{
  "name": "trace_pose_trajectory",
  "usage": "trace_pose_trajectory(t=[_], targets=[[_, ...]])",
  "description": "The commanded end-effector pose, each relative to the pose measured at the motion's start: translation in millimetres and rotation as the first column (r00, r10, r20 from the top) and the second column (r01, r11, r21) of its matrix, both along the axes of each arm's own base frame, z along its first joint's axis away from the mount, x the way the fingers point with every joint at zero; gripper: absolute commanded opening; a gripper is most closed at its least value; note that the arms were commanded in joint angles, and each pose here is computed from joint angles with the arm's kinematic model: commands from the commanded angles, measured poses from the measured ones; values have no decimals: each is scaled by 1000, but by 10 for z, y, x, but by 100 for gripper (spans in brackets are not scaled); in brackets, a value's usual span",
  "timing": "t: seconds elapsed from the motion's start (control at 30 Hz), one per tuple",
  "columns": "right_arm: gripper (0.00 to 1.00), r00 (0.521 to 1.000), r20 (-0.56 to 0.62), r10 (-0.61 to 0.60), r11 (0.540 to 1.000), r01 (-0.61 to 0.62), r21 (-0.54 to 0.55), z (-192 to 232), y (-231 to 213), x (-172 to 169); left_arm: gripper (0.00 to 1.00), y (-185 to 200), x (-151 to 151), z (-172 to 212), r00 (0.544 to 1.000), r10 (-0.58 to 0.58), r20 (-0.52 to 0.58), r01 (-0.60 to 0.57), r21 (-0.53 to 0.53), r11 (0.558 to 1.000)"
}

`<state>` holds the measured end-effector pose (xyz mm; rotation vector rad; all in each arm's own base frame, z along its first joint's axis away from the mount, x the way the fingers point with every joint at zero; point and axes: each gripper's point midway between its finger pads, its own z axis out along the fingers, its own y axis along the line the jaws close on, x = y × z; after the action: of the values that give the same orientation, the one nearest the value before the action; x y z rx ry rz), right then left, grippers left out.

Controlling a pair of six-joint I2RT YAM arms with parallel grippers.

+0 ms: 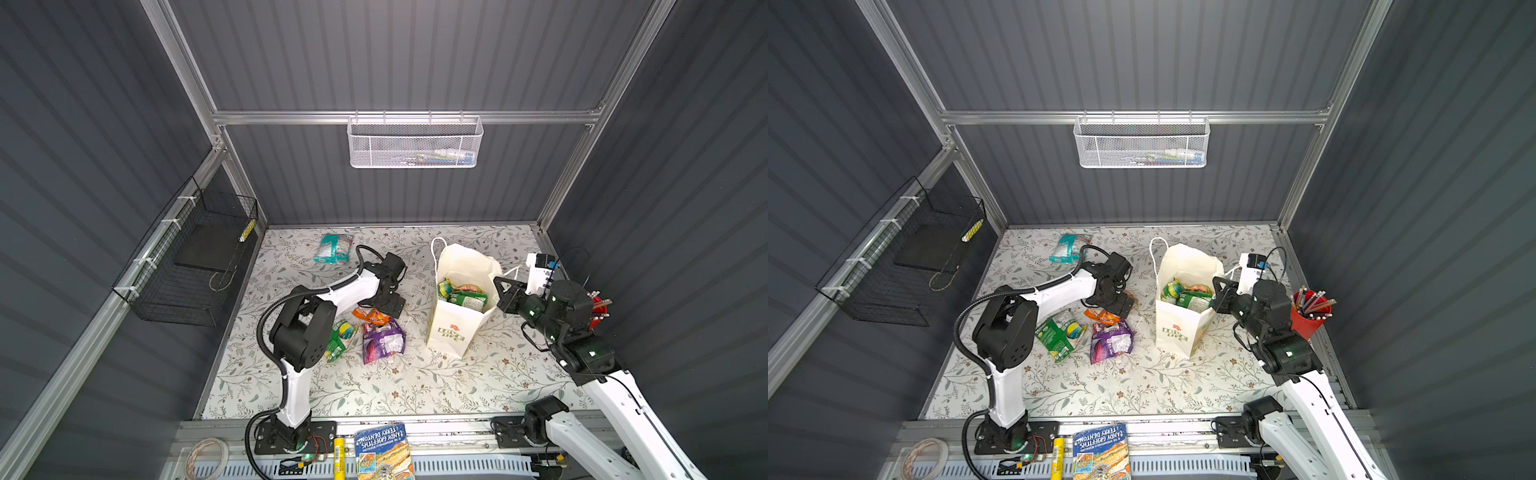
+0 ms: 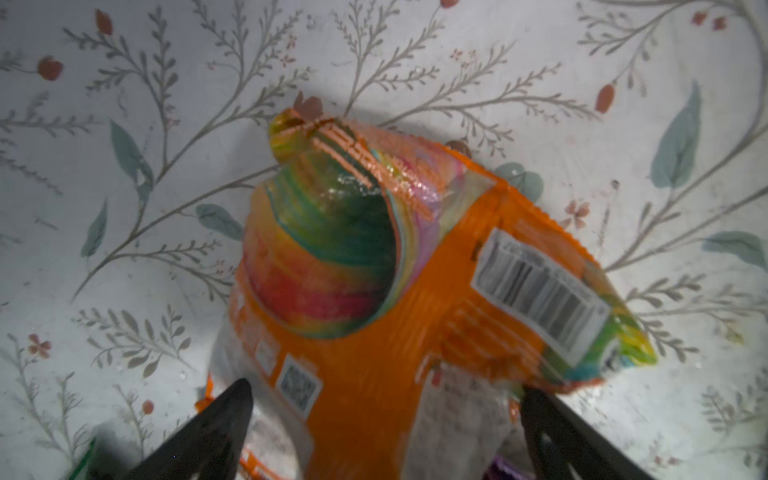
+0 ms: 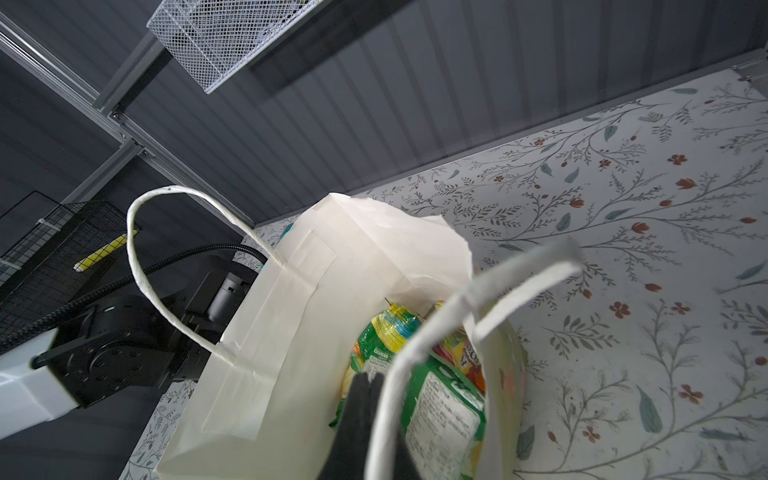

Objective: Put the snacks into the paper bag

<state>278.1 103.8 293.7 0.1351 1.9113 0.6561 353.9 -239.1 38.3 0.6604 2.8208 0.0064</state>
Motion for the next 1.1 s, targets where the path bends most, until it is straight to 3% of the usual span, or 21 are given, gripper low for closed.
trace_pose_trajectory(t=[0.0, 0.23, 0.33, 0.4, 0.53, 0.67, 0.8, 1.07], targets=[[0, 1000, -8, 0, 1000, 0, -2, -42, -8, -17, 100, 8, 75, -66, 1000, -7, -1, 7, 38, 999], [0, 1000, -1, -3, 1000, 3, -1, -21, -18, -32, 97, 122, 16, -292, 999, 35, -28, -32, 88, 996], [0, 1000, -1, -3, 1000, 3, -1, -22, -19, -33, 82, 211, 0, -313, 998, 67, -17, -64, 125, 990], [0, 1000, 0, -3, 1000, 3, -1, -19, -19, -34, 63, 258, -12, -309, 995, 95, -2, -94, 132, 987], [0, 1000, 4, -4, 1000, 4, -1, -8, -24, -40, 51, 330, -88, -275, 990, 138, 19, -140, 115, 984], [0, 1000, 0, -3, 1000, 3, -2, -22, -20, -33, 36, 250, -73, 81, 980, 179, 83, -179, -9, 984], [0, 1000, -1, -6, 1000, 6, -4, -26, -25, -27, 28, 160, -46, 647, 955, 238, 175, -204, -189, 961], [0, 1000, 6, -7, 1000, 7, -7, -9, -31, -39, 25, -20, -190, 1928, 918, 274, 286, -95, -513, 853]])
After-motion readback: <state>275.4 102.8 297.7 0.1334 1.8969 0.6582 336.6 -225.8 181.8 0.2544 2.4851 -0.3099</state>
